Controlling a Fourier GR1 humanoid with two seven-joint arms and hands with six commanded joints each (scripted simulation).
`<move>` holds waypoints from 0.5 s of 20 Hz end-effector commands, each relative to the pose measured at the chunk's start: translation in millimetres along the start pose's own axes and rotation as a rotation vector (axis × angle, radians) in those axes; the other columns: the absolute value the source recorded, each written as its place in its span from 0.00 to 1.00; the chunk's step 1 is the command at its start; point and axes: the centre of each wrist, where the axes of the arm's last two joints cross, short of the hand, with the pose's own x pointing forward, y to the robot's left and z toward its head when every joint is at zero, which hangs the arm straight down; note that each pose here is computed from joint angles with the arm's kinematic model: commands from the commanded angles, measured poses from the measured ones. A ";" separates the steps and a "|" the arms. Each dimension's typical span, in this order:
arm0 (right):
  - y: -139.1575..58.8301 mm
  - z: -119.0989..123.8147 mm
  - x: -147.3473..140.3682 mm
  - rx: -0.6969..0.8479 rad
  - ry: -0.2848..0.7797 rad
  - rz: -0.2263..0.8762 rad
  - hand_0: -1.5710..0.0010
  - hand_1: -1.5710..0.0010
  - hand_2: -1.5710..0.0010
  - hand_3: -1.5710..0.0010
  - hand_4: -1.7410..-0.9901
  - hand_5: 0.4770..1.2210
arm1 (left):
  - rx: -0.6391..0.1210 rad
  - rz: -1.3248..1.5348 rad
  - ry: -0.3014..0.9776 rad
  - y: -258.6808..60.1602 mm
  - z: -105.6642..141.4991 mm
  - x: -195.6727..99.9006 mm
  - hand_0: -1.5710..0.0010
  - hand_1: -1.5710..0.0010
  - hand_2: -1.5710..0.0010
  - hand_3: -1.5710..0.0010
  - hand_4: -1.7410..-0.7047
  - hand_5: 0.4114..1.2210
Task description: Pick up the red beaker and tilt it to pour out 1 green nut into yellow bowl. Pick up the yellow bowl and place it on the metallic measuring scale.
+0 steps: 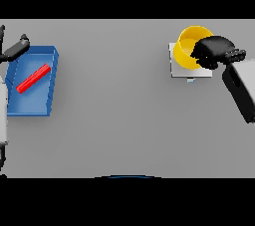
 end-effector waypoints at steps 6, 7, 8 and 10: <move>5.6 -4.8 -7.0 0.014 0.004 -0.024 0.10 0.22 0.11 0.02 0.02 1.00 | -0.001 -0.001 -0.002 2.3 -2.9 0.4 1.00 1.00 1.00 1.00 0.87 0.44; 7.4 -5.8 -6.3 0.021 0.015 -0.035 0.11 0.25 0.18 0.02 0.09 1.00 | -0.003 0.003 0.012 1.3 -6.1 -0.6 1.00 1.00 1.00 1.00 0.87 0.45; 8.3 -5.1 -7.9 0.028 0.012 -0.042 0.10 0.27 0.25 0.12 0.13 1.00 | -0.006 -0.001 0.002 -0.2 -5.8 -1.5 1.00 1.00 1.00 1.00 0.87 0.45; 6.1 -5.9 -10.3 0.045 0.024 -0.067 0.24 0.42 0.42 0.30 0.19 0.82 | -0.008 0.004 -0.007 1.3 -5.3 -1.8 1.00 1.00 1.00 1.00 0.86 0.45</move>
